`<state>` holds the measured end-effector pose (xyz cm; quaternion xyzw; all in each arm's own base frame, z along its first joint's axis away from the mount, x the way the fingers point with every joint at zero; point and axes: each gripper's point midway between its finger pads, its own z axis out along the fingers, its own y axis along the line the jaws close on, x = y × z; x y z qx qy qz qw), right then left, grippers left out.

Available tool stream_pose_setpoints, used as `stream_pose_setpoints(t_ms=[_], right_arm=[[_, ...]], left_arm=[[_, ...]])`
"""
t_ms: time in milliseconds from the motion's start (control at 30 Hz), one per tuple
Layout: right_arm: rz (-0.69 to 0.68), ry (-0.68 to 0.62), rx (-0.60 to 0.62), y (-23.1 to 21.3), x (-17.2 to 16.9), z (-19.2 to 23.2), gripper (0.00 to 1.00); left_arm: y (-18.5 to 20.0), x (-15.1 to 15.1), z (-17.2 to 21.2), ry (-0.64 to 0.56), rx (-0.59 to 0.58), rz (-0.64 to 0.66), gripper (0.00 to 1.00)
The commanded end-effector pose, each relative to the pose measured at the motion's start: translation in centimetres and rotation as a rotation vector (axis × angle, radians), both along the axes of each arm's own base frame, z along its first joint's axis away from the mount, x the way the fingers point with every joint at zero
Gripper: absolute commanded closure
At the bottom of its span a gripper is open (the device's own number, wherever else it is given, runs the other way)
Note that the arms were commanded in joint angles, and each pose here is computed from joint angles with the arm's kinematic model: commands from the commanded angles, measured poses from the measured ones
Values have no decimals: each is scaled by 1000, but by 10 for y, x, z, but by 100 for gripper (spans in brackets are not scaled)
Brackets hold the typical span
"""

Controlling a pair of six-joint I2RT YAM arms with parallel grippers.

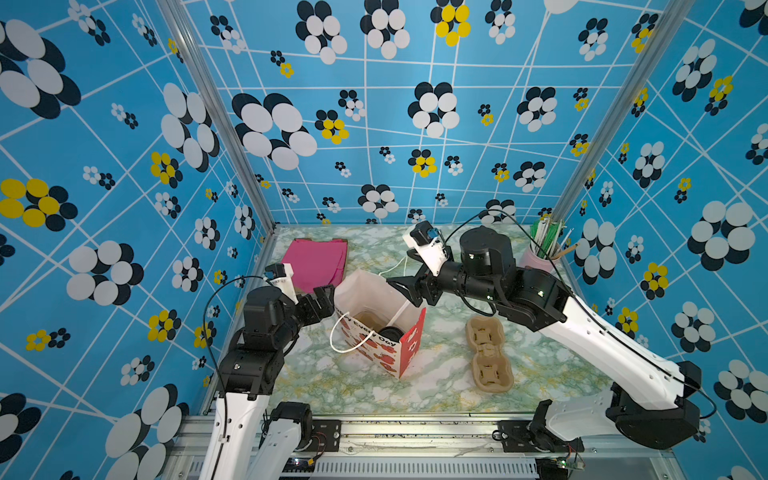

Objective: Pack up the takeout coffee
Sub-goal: 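Move the left gripper to the pink napkin tray while the right hovers over the bag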

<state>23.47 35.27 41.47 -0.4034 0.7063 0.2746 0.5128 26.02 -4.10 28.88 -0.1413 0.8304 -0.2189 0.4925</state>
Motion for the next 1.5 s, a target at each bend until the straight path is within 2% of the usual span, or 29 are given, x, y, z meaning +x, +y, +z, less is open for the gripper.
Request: stream_pose_setpoints(t_ms=[0,67,333,667,867,1167,1467], right_arm=[[-37,-31,18,-2,4,3,15],[-48,-17,-11,-4,6,-13,15],[-83,-32,-7,-18,4,-18,12],[-128,-76,47,-36,1,-9,6],[-136,-74,38,-38,2,-14,5],[-136,-62,25,-36,4,-22,3],[-141,-59,19,-36,4,-24,3]], left_arm=[[7,11,3,18,-142,34,1],[17,19,-8,56,-235,76,0],[53,50,-70,155,-569,239,9],[70,83,-125,267,-725,368,17],[65,105,-151,359,-850,367,21],[49,137,-183,498,-884,338,26],[49,158,-204,546,-887,339,45]])
